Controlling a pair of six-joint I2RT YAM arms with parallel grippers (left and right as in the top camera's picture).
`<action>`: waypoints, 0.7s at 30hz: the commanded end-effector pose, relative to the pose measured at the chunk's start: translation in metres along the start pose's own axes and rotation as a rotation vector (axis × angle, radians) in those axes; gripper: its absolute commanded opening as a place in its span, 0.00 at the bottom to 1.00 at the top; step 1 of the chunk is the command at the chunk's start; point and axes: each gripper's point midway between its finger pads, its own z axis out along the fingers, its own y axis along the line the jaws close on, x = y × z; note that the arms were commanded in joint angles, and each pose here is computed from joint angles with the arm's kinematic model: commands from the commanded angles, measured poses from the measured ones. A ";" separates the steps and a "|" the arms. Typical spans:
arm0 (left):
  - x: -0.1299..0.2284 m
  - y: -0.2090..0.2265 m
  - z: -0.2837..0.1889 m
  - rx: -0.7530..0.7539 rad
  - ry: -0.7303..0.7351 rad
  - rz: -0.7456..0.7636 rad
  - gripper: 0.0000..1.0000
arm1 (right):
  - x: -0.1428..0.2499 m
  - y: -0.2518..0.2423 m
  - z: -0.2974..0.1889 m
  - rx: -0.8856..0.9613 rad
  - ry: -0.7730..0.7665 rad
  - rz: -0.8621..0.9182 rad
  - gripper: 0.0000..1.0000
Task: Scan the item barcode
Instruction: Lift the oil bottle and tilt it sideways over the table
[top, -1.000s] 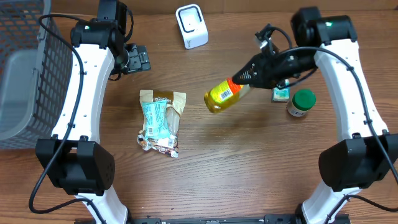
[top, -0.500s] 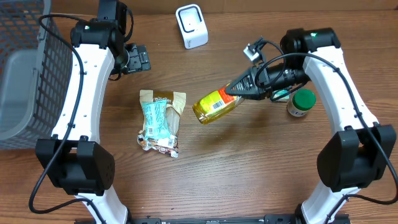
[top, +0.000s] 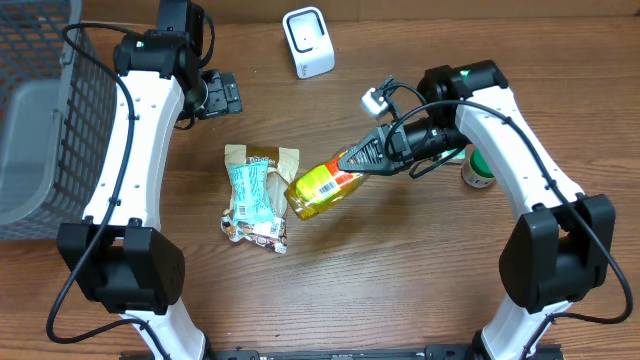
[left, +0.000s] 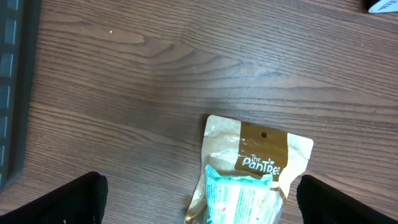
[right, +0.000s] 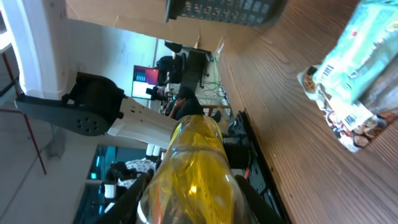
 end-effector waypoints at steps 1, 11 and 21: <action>-0.004 -0.001 -0.005 0.000 -0.019 0.004 1.00 | -0.004 0.023 -0.003 -0.056 -0.048 -0.059 0.26; -0.004 -0.001 -0.005 0.000 -0.019 0.004 1.00 | -0.008 0.021 -0.004 -0.052 -0.052 -0.057 0.26; -0.004 -0.001 -0.005 0.000 -0.019 0.004 1.00 | -0.021 -0.009 -0.004 0.083 -0.033 -0.072 0.24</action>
